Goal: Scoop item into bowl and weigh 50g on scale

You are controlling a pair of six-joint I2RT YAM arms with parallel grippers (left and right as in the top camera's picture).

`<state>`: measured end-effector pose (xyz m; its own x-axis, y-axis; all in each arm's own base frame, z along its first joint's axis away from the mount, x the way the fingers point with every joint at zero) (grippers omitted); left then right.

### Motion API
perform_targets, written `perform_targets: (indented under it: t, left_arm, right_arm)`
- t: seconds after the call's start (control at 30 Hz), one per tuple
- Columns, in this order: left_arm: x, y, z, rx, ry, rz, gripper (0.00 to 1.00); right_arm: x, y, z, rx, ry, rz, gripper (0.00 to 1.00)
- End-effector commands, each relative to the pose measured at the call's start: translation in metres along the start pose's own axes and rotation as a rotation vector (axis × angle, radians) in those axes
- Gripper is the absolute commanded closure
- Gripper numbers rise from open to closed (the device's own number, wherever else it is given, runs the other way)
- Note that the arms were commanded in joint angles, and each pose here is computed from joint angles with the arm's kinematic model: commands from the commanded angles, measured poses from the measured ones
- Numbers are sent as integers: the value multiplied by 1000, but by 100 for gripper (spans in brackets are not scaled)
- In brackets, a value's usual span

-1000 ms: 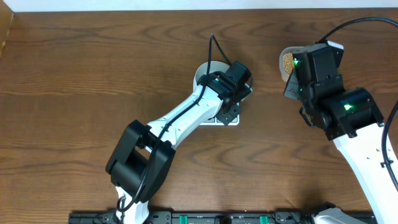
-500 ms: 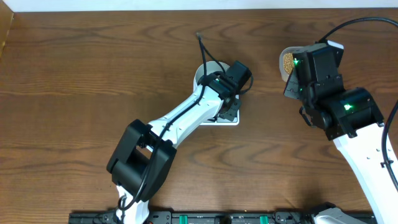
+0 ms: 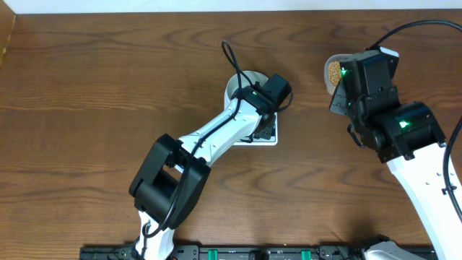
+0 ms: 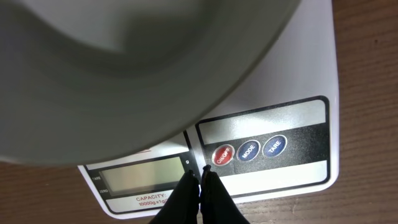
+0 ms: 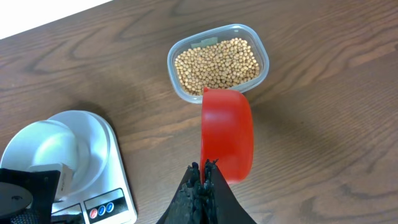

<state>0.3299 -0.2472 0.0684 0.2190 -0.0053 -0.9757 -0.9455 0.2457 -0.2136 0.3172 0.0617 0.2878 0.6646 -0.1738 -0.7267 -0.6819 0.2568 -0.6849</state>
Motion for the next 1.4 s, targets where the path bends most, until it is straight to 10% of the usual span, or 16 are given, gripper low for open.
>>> perform_targets:
  t: [0.0,1.37]
  left_arm:
    - [4,2,2,-13,-22,6,93]
    - [18,15,-6,-186,-58,-27,93]
  right_arm:
    - [-3,-7,-2,21,0,-16,99]
    - [-3,-9,0,8,-11,-26,99]
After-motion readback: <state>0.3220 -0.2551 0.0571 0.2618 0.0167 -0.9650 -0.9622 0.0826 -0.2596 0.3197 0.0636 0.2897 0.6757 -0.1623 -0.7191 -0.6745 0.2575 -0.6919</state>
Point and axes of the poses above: each gripper's point midway between its finger pads, its own x axis out along the fingers, its own z axis along the line the jaws close on, y = z × x, the point moved 3 cm from there along -x, back along the fingers, and after that the axes turned 1 degree about -x, right-handed, at the moved point
